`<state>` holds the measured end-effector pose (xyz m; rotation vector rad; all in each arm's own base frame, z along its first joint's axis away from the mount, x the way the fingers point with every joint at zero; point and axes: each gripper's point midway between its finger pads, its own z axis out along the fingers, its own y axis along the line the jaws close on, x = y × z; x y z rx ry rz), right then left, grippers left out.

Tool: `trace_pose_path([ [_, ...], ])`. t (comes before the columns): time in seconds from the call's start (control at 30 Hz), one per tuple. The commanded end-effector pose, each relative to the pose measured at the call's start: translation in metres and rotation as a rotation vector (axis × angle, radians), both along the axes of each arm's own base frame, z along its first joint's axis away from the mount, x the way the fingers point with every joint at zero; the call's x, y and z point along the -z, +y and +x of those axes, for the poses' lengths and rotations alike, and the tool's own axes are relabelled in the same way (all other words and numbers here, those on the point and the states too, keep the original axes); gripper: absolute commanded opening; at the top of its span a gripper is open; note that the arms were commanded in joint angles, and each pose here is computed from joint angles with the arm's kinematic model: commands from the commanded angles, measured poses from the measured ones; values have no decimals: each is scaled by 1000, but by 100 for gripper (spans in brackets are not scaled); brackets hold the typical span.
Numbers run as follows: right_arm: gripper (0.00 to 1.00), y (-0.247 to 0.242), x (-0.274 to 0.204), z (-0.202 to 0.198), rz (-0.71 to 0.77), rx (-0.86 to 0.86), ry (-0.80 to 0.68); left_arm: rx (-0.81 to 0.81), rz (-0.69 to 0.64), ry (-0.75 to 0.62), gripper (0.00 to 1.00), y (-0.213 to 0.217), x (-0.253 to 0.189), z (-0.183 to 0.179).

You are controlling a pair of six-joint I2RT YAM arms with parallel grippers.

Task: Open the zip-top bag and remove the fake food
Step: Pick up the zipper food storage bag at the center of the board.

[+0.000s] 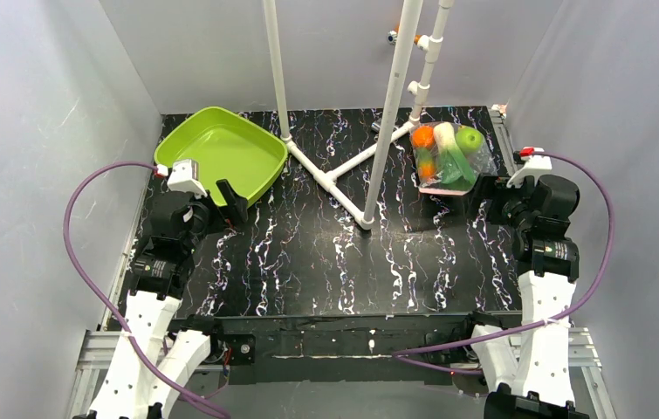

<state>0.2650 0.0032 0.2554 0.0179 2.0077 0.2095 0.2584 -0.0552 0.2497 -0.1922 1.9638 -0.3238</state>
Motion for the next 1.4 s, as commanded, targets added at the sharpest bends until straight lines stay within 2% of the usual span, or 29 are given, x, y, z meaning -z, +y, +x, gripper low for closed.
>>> trace_pose_path([
  [0.0,100,-1,0,0,-12,-8,-14,30,3,-25,100,-4,-14,-4],
  [0.23,100,15,5,-6,-82,-178,-12,81,-30,-18,100,-16,-7,-8],
  [0.33,100,32,10,-16,-115,-341,-12,90,-38,-18,99,-18,-5,-8],
  [0.47,100,58,22,-37,-208,-650,-43,153,-79,-20,100,-32,-7,-11],
  [0.53,100,56,28,-39,-280,-710,-48,210,-113,-19,99,-44,-7,-14],
  [0.73,100,36,39,-15,-453,-746,-37,305,-241,7,100,-68,1,-24],
  [0.97,100,30,62,29,-620,-853,-75,338,-243,37,99,-73,8,-27],
  [1.2,100,26,71,91,-756,-725,-116,345,-193,38,100,-69,20,-29],
  [1.33,100,30,89,111,-824,-659,-125,341,-178,46,99,-67,30,-29],
  [1.37,97,34,96,113,-835,-660,-121,343,-176,47,100,-67,31,-30],
])
